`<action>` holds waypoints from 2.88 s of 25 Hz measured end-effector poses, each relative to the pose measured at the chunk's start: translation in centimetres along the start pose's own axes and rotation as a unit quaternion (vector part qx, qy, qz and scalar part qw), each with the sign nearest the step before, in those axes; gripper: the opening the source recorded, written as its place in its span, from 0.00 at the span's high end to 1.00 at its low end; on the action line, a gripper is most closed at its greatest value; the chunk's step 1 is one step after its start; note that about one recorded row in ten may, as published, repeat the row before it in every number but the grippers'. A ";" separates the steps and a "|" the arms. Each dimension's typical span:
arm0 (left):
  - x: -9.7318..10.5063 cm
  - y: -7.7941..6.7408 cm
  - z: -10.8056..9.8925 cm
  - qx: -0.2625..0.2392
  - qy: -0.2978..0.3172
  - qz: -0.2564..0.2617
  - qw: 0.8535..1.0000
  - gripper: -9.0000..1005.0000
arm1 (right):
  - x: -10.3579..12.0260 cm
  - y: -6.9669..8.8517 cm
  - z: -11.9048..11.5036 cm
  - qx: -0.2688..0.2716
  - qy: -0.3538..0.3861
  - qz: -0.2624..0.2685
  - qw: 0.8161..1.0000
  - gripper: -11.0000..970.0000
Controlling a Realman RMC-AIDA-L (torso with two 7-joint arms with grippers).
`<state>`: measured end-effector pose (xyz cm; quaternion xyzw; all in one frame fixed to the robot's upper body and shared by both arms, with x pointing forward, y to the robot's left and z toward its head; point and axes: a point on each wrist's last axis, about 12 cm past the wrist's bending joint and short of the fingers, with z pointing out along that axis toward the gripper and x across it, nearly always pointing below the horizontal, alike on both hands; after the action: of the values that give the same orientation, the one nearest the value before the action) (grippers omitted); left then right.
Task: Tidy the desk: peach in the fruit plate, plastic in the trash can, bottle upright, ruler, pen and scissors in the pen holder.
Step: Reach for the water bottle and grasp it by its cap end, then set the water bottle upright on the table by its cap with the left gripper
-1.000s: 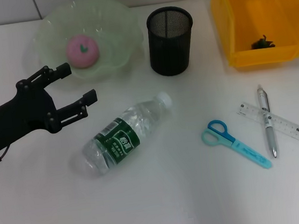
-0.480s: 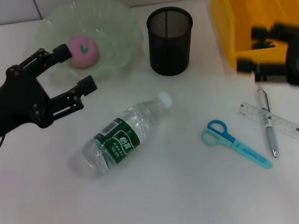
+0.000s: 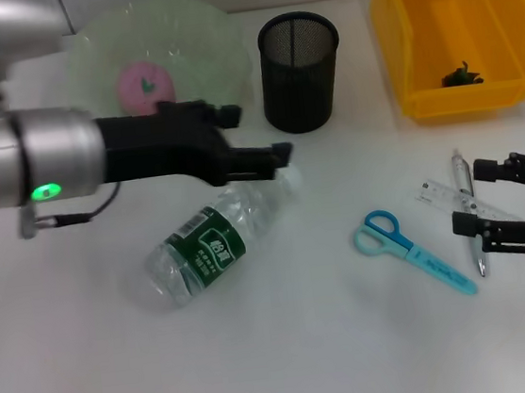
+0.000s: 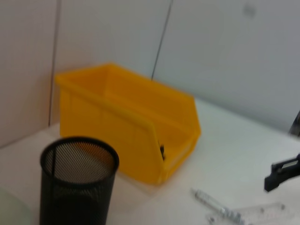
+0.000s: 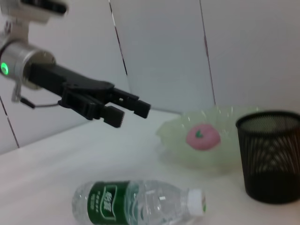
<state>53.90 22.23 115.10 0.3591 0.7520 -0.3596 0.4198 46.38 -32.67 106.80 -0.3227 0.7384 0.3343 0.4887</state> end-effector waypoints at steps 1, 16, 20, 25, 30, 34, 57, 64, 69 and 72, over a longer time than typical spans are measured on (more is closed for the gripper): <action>-0.8 -0.6 1.0 -0.014 0.033 0.003 0.999 0.24 | 0.1 0.0 0.0 0.000 0.002 0.002 1.000 0.13; -4.0 -3.4 11.4 -0.092 0.212 0.062 0.971 0.24 | 1.1 0.2 0.0 -0.003 0.023 0.014 1.000 0.13; -3.5 -2.8 11.9 -0.096 0.224 0.061 0.968 0.25 | 1.1 0.3 0.1 -0.006 0.026 0.012 1.000 0.13; -2.8 -2.1 12.5 -0.102 0.240 0.056 0.964 0.25 | 1.1 0.2 0.2 -0.007 0.026 0.010 1.000 0.13; -2.5 -1.5 12.8 -0.109 0.244 0.054 0.962 0.25 | 0.9 0.2 0.4 -0.010 0.026 0.008 1.000 0.13; -2.4 -1.4 12.9 -0.111 0.245 0.053 0.962 0.25 | 0.9 0.2 0.5 -0.011 0.026 0.008 1.000 0.13; -0.9 -0.1 13.9 -0.121 0.274 0.071 0.951 0.27 | 0.9 0.0 1.0 -0.016 0.022 0.018 0.999 0.13; -1.4 -0.6 13.9 -0.111 0.276 0.086 0.951 0.44 | 0.9 0.0 1.0 -0.016 0.022 0.022 0.999 0.13; -2.4 -2.2 11.8 -0.092 0.253 0.097 0.958 0.53 | 0.9 0.0 1.0 -0.016 0.022 0.023 0.999 0.13; -2.8 -2.5 10.4 -0.093 0.240 0.102 0.961 0.55 | 0.9 0.0 1.0 -0.016 0.022 0.025 0.999 0.13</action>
<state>56.77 11.62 114.15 0.4688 0.8204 -0.1468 0.2926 46.61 -31.97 105.67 -0.3197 0.7513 0.3508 0.4585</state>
